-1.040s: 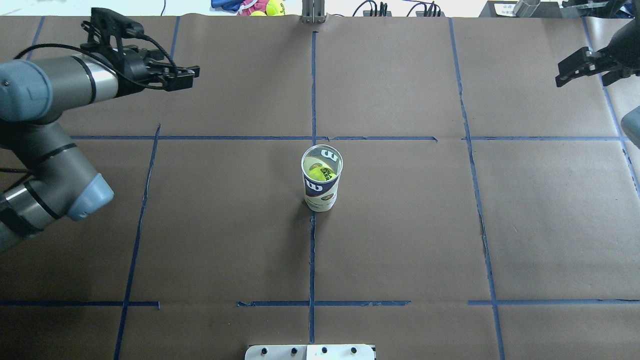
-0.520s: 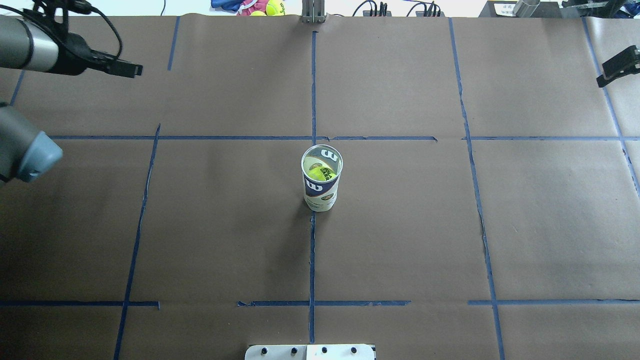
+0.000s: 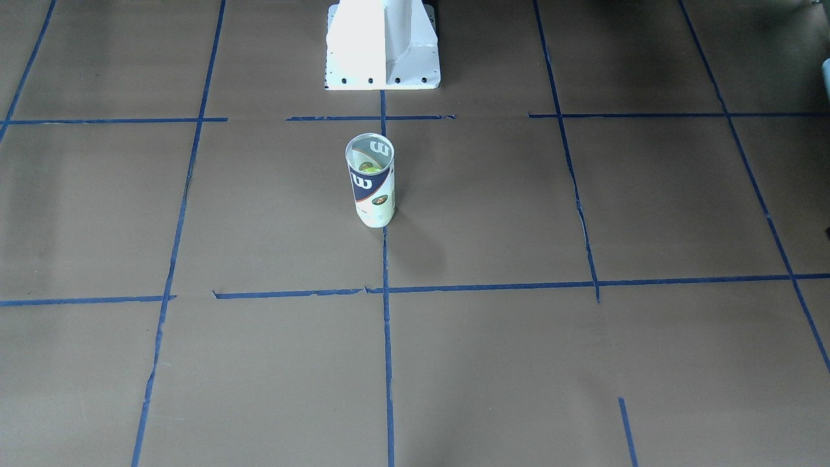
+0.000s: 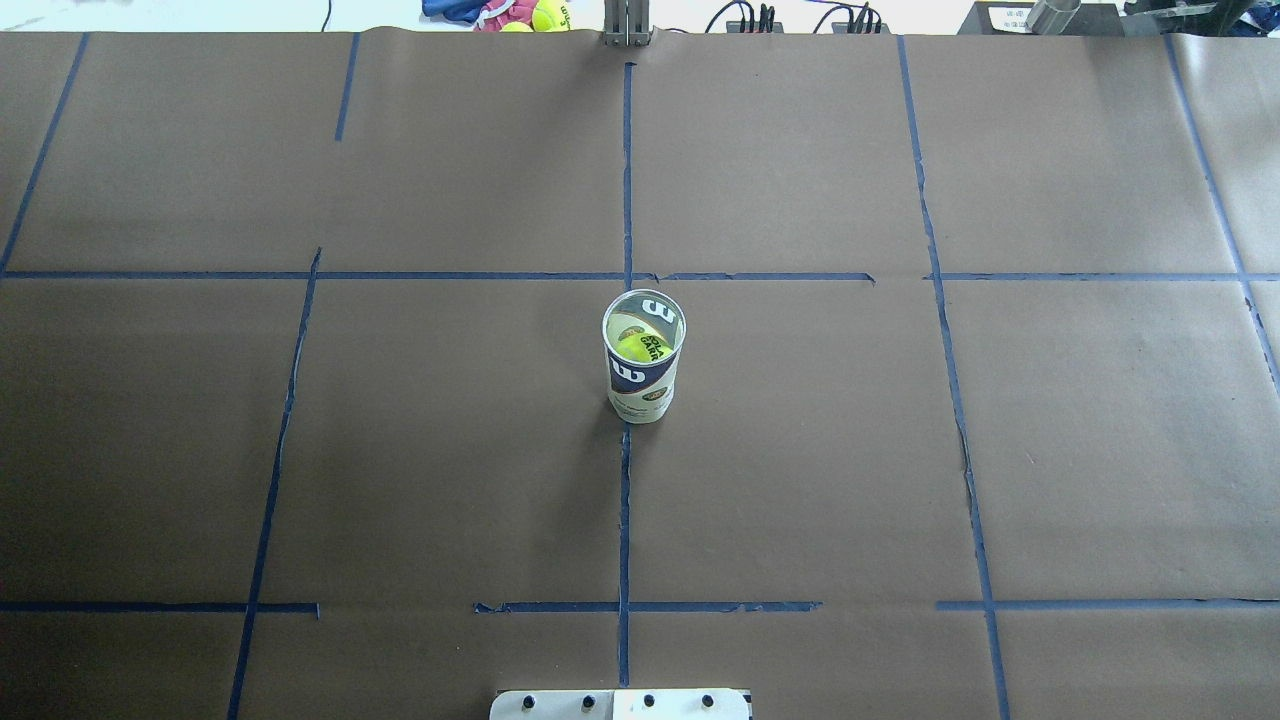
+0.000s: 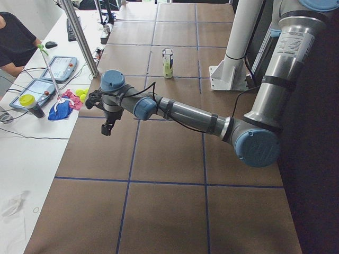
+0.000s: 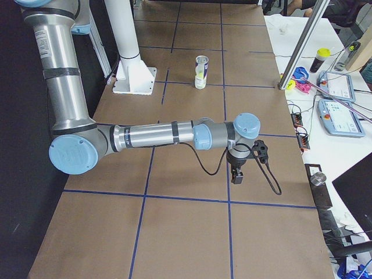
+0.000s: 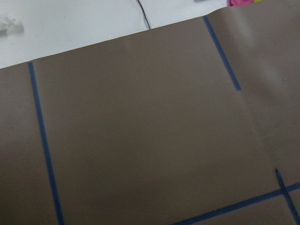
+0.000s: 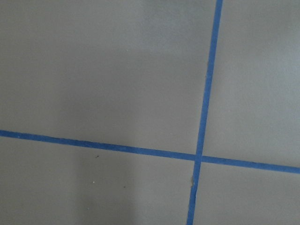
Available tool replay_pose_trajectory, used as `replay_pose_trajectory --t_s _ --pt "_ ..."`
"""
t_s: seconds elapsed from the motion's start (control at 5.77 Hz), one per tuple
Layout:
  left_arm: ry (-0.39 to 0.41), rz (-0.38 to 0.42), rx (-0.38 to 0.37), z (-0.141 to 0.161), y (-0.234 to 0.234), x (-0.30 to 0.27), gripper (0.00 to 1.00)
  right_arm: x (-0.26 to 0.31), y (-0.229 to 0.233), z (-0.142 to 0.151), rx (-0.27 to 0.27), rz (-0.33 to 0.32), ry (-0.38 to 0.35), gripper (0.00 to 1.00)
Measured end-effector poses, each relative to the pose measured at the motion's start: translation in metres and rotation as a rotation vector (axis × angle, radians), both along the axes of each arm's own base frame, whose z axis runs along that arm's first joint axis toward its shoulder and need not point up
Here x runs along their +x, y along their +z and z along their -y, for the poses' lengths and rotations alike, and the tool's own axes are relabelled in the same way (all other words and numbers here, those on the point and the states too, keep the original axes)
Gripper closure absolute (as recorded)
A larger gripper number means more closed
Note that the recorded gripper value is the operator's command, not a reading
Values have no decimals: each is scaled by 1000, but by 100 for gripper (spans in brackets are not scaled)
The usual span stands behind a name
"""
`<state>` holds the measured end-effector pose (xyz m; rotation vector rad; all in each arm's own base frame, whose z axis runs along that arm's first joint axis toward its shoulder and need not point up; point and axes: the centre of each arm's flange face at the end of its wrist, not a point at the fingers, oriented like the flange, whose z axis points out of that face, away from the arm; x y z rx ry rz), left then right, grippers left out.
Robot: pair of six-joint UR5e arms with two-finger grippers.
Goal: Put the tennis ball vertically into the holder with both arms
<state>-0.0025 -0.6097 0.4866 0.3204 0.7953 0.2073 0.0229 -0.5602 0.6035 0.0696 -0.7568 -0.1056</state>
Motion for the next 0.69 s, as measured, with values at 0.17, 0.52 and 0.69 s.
replay_pose_trajectory --t_s 0.17,0.52,0.69 --pt "42 22 -101 -9 19 -18 0 12 18 -15 -3 -2 -13 0" --pt "30 25 -339 -47 74 -55 0 26 28 -29 -4 1 -6 0" --pt "14 19 -393 -77 113 -66 0 27 31 -32 -7 -3 -6 0"
